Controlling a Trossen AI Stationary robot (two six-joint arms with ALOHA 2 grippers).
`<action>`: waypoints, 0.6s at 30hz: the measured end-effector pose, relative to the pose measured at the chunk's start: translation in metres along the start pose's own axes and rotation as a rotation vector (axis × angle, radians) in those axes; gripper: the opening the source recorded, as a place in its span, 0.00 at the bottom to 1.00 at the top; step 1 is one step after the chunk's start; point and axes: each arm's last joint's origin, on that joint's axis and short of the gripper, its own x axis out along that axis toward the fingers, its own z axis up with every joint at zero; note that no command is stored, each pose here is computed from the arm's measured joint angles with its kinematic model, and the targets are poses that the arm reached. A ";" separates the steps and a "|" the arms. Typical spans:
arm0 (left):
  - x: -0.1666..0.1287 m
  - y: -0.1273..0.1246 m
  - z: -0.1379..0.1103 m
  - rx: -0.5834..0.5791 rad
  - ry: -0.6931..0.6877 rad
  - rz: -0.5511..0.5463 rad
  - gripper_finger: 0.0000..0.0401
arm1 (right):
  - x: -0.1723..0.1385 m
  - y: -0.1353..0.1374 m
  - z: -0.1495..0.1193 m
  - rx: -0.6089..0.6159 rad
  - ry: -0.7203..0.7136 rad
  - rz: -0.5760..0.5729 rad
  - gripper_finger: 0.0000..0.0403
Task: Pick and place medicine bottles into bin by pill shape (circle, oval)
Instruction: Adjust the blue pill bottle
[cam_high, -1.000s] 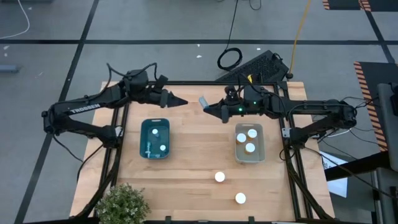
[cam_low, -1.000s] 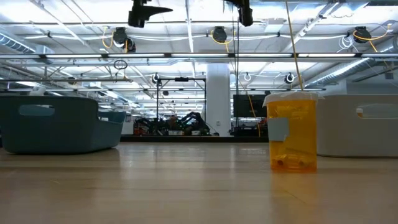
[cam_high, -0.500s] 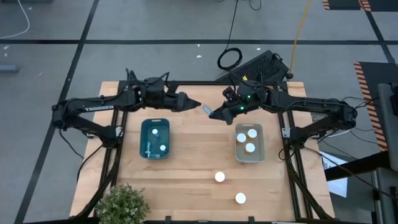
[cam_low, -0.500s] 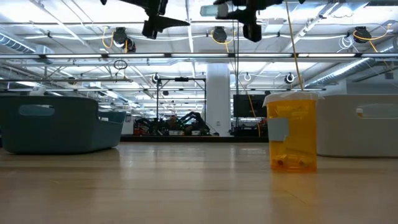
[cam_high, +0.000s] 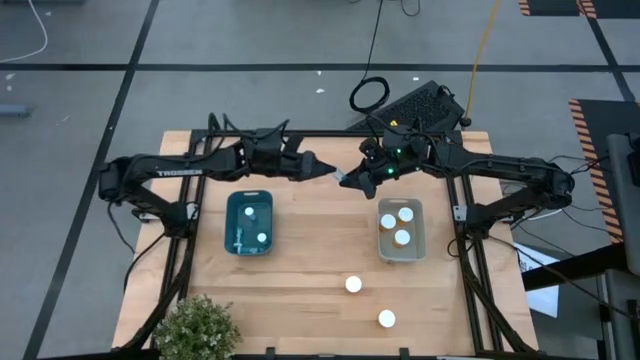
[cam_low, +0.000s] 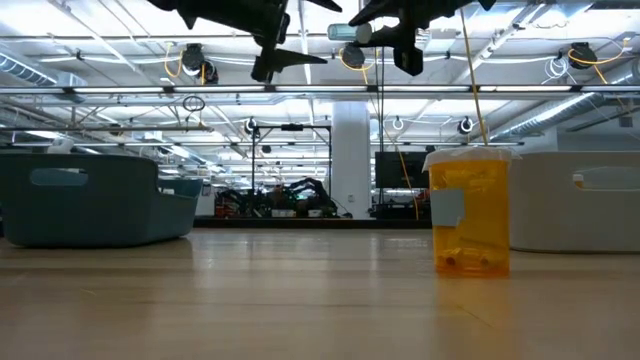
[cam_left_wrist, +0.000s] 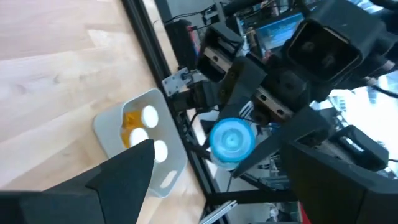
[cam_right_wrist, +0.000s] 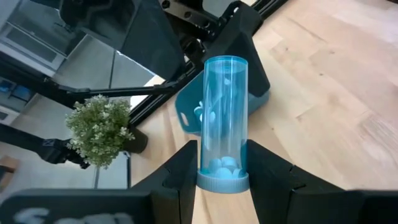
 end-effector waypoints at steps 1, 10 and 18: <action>0.001 0.000 0.000 -0.005 -0.001 -0.002 0.87 | 0.000 0.000 0.000 -0.005 -0.001 -0.002 0.28; 0.006 0.007 0.001 -0.034 0.005 0.027 0.74 | 0.008 -0.006 0.000 0.004 0.002 -0.036 0.28; 0.006 0.008 0.003 -0.042 -0.004 0.027 0.49 | 0.018 -0.011 -0.002 0.026 0.019 -0.045 0.28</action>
